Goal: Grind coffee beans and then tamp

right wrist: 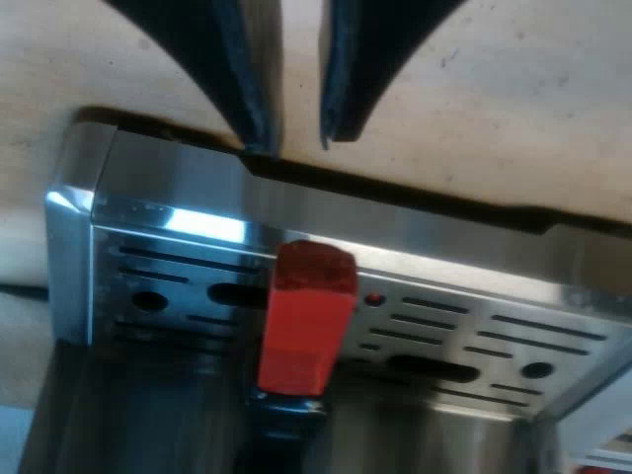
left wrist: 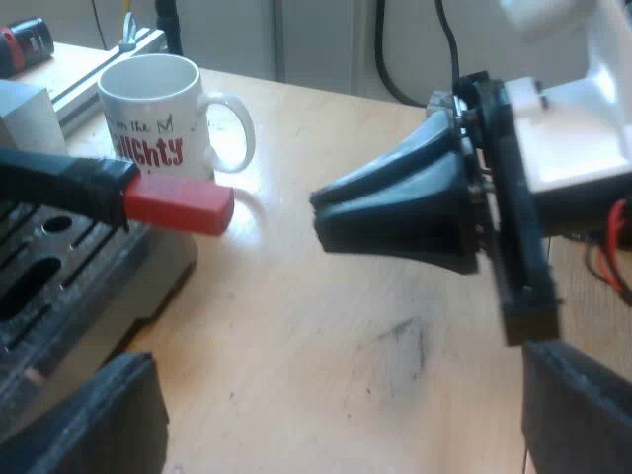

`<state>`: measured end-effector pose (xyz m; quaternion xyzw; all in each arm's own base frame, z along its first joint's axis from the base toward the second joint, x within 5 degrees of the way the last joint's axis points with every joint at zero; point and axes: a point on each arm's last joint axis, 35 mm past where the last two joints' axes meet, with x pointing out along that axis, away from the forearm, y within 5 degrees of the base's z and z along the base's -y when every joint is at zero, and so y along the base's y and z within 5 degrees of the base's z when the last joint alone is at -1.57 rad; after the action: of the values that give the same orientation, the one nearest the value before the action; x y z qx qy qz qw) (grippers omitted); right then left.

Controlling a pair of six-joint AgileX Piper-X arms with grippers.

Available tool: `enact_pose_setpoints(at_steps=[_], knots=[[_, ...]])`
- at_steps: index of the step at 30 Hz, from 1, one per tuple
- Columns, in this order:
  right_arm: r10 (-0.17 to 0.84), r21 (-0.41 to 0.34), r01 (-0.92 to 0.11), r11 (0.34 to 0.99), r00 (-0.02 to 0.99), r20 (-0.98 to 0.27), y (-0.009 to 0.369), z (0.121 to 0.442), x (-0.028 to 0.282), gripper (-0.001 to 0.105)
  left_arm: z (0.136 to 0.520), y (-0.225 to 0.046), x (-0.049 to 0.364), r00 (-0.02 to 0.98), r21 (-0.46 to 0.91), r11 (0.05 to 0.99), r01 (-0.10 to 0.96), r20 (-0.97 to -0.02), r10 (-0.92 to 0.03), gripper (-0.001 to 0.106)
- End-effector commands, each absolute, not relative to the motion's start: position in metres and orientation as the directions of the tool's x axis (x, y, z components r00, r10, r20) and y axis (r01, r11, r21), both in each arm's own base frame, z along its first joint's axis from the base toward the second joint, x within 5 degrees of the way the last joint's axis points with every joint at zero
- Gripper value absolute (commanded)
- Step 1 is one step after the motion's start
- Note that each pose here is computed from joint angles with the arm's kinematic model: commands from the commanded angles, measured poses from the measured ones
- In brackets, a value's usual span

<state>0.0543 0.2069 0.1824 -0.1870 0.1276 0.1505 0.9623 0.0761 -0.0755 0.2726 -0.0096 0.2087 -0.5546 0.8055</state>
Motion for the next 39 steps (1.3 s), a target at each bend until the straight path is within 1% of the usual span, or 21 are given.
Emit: enact_pose_setpoints(at_steps=[1,5,9,14,17,21,25,33,36,39], knots=[[0.204,-0.301,-0.287,0.909,0.939,-0.278,0.210,0.180,0.061,0.003,0.264,-0.077,0.077,0.276,-0.263,0.371,0.890,-0.338,-0.900,0.075],[0.183,-0.267,-0.255,0.929,0.947,-0.264,0.215,0.177,0.070,0.004,0.263,-0.078,0.079,0.284,-0.247,0.367,0.897,-0.315,-0.906,0.075],[0.186,-0.240,-0.247,0.939,0.950,-0.249,0.218,0.178,0.073,0.004,0.255,-0.081,0.082,0.272,-0.269,0.373,0.888,-0.345,-0.898,0.075],[0.192,-0.259,-0.253,0.932,0.951,-0.241,0.219,0.180,0.074,0.004,0.246,-0.087,0.092,0.262,-0.287,0.378,0.880,-0.370,-0.891,0.075],[0.222,-0.264,-0.280,0.923,0.948,-0.229,0.222,0.184,0.074,0.004,0.240,-0.090,0.096,0.253,-0.302,0.383,0.873,-0.391,-0.885,0.075],[0.204,-0.265,-0.262,0.928,0.953,-0.226,0.221,0.185,0.081,0.004,0.239,-0.092,0.099,0.257,-0.296,0.381,0.876,-0.383,-0.887,0.075],[0.223,-0.253,-0.287,0.924,0.941,-0.253,0.220,0.184,0.088,0.004,0.239,-0.092,0.098,0.257,-0.296,0.381,0.876,-0.383,-0.887,0.075],[0.209,-0.250,-0.275,0.928,0.942,-0.260,0.220,0.180,0.095,0.004,0.239,-0.092,0.098,0.256,-0.297,0.381,0.875,-0.384,-0.887,0.075],[0.211,-0.243,-0.269,0.932,0.948,-0.239,0.223,0.180,0.096,0.004,0.239,-0.092,0.098,0.256,-0.297,0.381,0.875,-0.384,-0.887,0.075],[0.195,-0.273,-0.244,0.930,0.961,-0.194,0.226,0.185,0.097,0.004,0.239,-0.092,0.098,0.256,-0.297,0.381,0.875,-0.384,-0.887,0.075]])
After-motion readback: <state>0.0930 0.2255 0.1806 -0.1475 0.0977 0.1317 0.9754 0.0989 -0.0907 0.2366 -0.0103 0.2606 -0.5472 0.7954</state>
